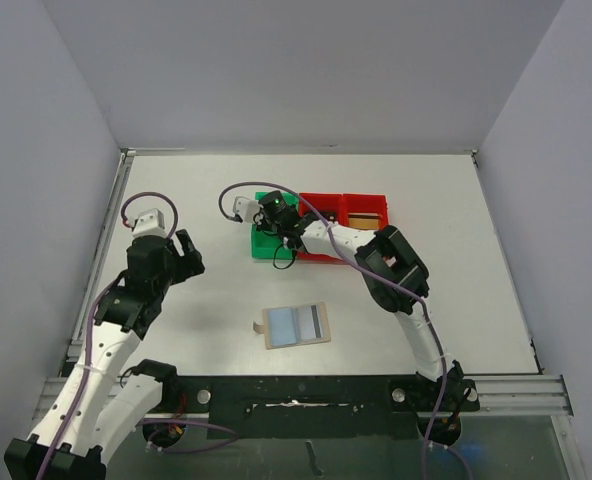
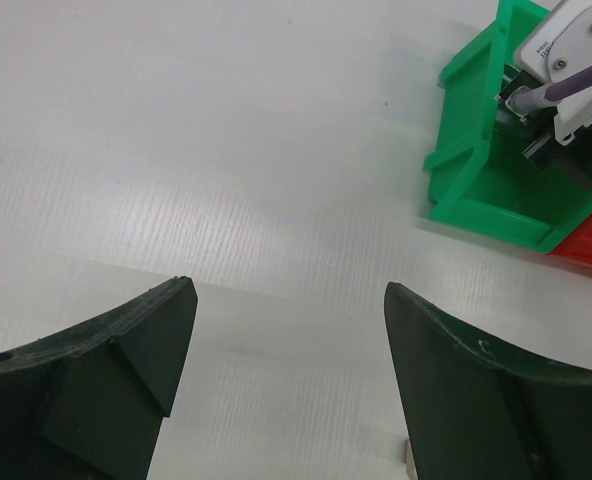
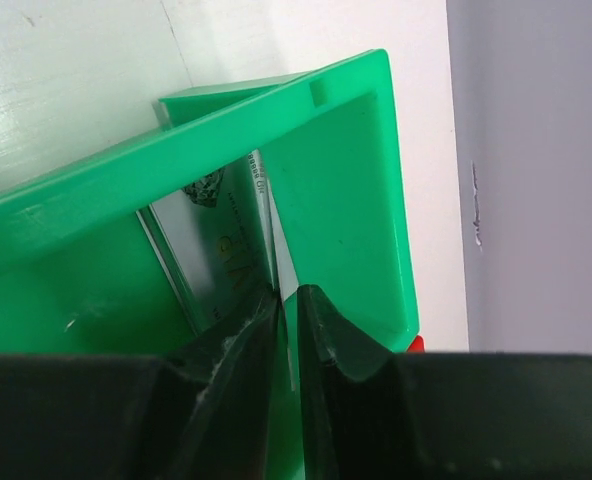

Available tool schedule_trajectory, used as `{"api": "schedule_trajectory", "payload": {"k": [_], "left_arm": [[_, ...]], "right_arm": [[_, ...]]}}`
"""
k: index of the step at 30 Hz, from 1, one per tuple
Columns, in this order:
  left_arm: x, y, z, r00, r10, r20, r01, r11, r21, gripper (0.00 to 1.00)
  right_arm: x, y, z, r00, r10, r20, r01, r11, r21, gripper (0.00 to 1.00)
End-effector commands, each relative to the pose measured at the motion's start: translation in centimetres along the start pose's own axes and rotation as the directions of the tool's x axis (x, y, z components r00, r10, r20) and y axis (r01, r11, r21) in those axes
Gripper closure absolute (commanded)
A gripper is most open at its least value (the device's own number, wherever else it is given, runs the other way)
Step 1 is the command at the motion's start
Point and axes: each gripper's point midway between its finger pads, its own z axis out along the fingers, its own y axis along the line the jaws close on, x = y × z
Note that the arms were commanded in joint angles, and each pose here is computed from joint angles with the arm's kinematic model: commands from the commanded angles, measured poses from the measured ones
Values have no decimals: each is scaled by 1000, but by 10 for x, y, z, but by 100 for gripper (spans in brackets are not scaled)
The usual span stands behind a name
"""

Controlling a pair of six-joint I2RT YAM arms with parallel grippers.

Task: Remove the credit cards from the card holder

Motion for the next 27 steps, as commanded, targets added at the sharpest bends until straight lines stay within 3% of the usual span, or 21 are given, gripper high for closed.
{"api": "schedule_trajectory", "payload": {"k": [1,15,27], "left_arm": [[-14,-7,3,999,0,47,-1,999,33,25],[-10,-12,7,1000,9,24,-10,998,61,25],[-3,-14,12,1000,21,-9,-20,997,71,25]], "right_arm": [[-19,-20,-4,999,-10,53,8,999,42,80],[-12,-11,-2,999,14,43,-13,999,-39,65],[-7,-9,2,998,59,19,-58,997,-53,62]]}}
